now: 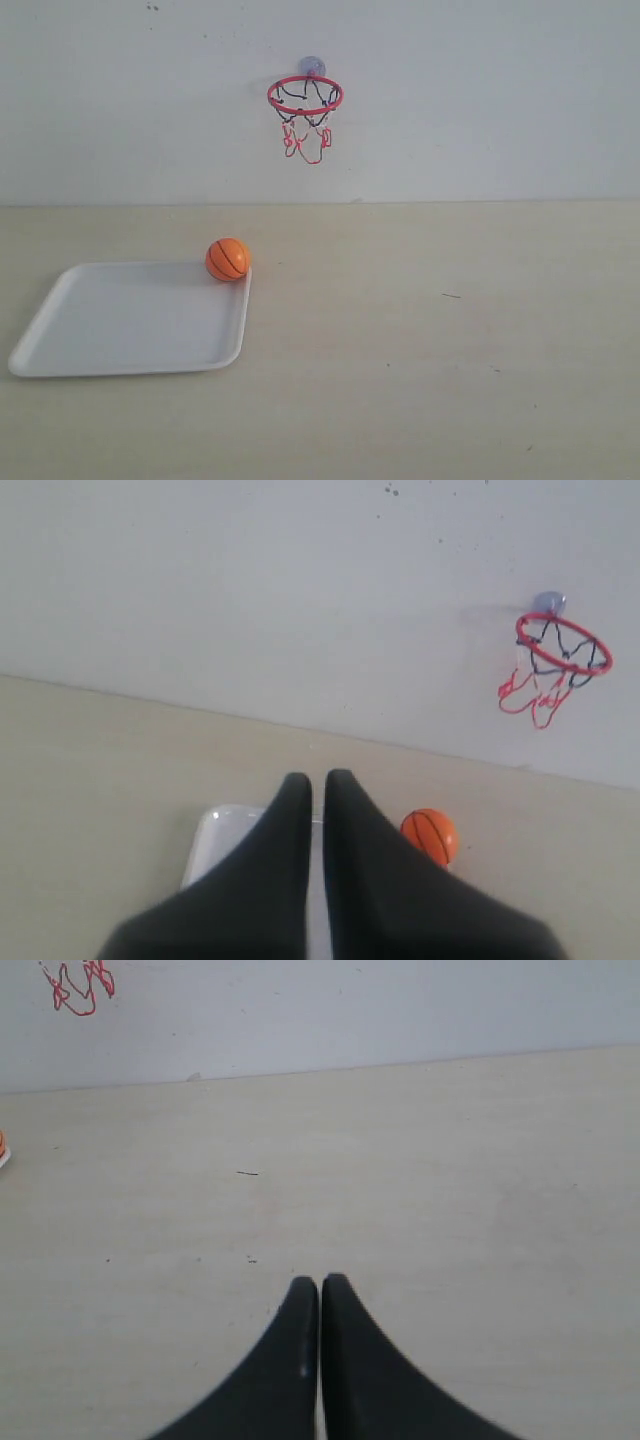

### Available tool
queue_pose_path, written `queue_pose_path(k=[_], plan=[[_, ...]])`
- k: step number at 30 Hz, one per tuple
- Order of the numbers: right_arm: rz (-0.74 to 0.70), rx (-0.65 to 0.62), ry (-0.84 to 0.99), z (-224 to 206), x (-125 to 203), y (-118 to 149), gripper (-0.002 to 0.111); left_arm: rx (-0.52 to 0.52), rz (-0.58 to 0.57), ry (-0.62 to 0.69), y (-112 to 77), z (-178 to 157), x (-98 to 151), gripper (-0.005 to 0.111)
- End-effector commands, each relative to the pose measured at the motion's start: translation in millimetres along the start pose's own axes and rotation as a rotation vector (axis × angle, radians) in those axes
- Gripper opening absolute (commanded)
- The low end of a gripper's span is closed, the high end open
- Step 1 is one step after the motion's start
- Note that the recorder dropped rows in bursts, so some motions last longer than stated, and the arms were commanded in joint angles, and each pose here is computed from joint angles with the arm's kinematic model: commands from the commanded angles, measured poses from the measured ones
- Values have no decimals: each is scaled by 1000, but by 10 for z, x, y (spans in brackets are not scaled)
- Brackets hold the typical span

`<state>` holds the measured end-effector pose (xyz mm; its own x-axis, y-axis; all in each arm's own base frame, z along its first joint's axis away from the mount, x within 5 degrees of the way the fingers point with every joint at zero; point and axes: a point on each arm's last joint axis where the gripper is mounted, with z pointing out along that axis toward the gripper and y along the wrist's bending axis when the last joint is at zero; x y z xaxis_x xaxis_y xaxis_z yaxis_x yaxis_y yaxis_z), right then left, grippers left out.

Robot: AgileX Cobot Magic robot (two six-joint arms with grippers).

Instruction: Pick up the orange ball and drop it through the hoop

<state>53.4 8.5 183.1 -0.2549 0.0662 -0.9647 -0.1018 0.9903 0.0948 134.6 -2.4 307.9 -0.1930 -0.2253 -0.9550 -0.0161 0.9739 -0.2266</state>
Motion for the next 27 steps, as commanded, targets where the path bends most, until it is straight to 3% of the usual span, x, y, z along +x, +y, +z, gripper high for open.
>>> queue_pose_path(k=[1, 5, 10, 12, 16, 23, 27], plan=[[-6, -22, -4, -3, -1, 13, 0, 10, -67, -42, -34, 94, -150, 4], [-17, -66, 1, -5, 1, 37, 0, 38, -10, 27, -140, 257, -431, 4], [-20, -79, 2, -6, 2, 44, 0, 195, 128, 332, -465, 675, -682, 4], [-20, -79, 2, -6, 2, 44, 0, 270, 134, 429, -594, 917, -738, 4], [-20, -79, 2, -6, 2, 44, 0, 328, 110, 491, -750, 1420, -854, 4], [-20, -79, 2, -6, 2, 44, 0, 414, 146, 783, -888, 2105, -649, 4], [-20, -79, 2, -6, 2, 44, 0, 484, 225, 845, -1051, 2390, -471, 4]])
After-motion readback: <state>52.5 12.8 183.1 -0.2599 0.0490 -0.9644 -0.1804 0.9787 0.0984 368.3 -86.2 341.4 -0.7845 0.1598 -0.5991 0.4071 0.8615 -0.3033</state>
